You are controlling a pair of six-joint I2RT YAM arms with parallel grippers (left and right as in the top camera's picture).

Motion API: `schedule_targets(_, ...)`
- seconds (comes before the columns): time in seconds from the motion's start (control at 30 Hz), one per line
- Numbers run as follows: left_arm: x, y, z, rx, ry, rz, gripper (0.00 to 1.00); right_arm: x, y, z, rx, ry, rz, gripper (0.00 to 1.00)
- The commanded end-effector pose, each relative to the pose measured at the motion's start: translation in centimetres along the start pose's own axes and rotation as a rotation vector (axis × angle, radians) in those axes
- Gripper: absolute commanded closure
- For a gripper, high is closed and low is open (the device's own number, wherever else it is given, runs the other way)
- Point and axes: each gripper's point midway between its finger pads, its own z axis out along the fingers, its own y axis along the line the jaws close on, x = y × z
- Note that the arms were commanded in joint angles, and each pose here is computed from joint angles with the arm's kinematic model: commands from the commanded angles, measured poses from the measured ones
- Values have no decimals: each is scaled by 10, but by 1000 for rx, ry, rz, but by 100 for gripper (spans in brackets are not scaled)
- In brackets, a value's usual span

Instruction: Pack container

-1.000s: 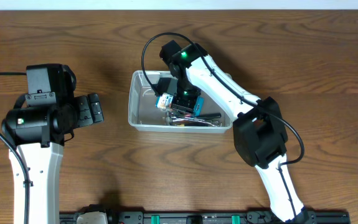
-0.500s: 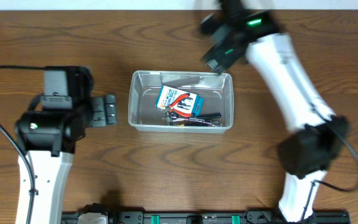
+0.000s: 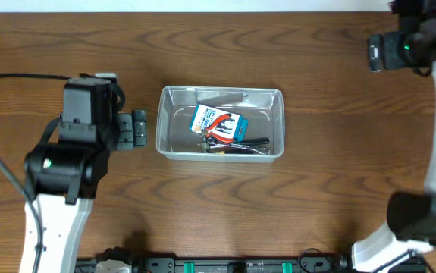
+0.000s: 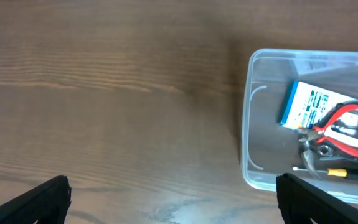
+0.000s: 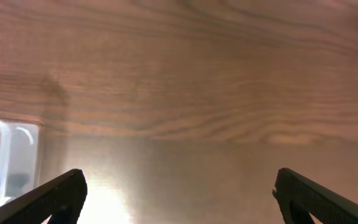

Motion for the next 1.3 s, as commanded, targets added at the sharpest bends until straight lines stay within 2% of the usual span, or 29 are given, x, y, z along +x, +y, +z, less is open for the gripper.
schedule_targets(0.0, 4, 10, -26, -13, -92, -46, 2, 7, -6, -63, 41, -120, 35, 1)
schedule_targets(0.17, 25, 16, -45, 3, -230, -76, 2, 50, 2, -89, 45, -159, 37, 1)
schedule_targets(0.43, 82, 35, -62, -35, -423, -118, 2, 155, 43, -65, -9, -170, 72, 1)
schedule_targets(0.57, 104, 38, -61, -64, -458, -5, 2, 197, 55, -56, 2, -229, 89, 1)
schedule_targets(0.67, 112, 36, -51, -65, -443, 8, 2, 194, 53, -53, 22, -382, 161, 1)
schedule_targets(0.77, 116, 36, -45, -67, -418, 16, 2, 198, 36, -40, 124, -434, 211, 1)
schedule_targets(0.97, 127, 35, -40, -69, -365, 32, 2, 214, 45, -7, 101, -369, 194, 1)
schedule_targets(1.27, 130, 36, -39, -69, -353, 35, 2, 222, 48, -2, 86, -330, 186, 1)
